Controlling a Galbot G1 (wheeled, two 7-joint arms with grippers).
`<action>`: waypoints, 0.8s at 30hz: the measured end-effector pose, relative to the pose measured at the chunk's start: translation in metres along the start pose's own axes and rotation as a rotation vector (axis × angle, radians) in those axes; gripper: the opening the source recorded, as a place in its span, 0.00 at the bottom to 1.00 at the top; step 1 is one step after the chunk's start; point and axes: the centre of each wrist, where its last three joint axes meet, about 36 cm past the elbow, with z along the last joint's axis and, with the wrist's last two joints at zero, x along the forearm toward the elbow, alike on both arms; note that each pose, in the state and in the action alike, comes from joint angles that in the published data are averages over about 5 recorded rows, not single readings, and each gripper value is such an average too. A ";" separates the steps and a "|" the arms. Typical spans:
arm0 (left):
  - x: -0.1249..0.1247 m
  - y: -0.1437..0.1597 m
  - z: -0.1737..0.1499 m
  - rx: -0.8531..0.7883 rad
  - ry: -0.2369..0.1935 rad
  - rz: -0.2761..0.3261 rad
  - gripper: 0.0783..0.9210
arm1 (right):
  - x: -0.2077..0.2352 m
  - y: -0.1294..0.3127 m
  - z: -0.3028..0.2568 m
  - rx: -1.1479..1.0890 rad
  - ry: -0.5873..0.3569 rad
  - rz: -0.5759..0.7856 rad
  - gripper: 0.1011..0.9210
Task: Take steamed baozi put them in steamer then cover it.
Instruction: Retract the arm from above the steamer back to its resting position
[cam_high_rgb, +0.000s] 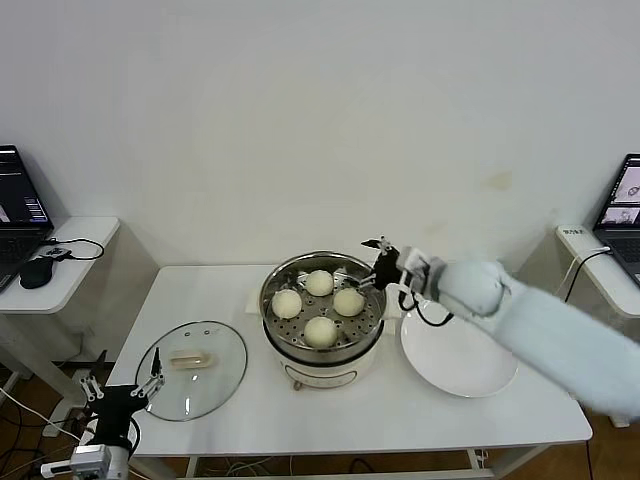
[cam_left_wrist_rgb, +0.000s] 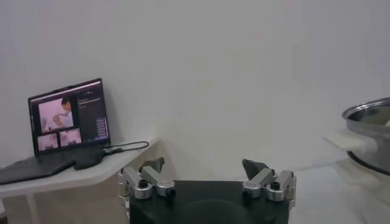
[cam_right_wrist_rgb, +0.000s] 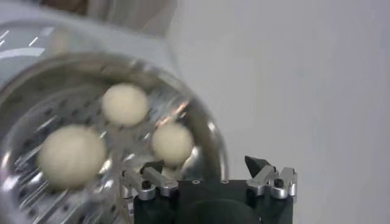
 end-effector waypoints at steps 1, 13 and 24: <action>0.000 -0.001 0.001 0.000 0.004 -0.002 0.88 | 0.002 0.005 0.008 -0.019 -0.036 0.031 0.88; -0.005 -0.006 0.020 -0.169 -0.004 -0.048 0.88 | 0.050 0.093 0.115 -0.321 -0.307 0.390 0.88; -0.014 0.028 0.060 -0.811 -0.127 -0.010 0.88 | 0.134 0.173 0.179 -0.504 -0.212 0.677 0.88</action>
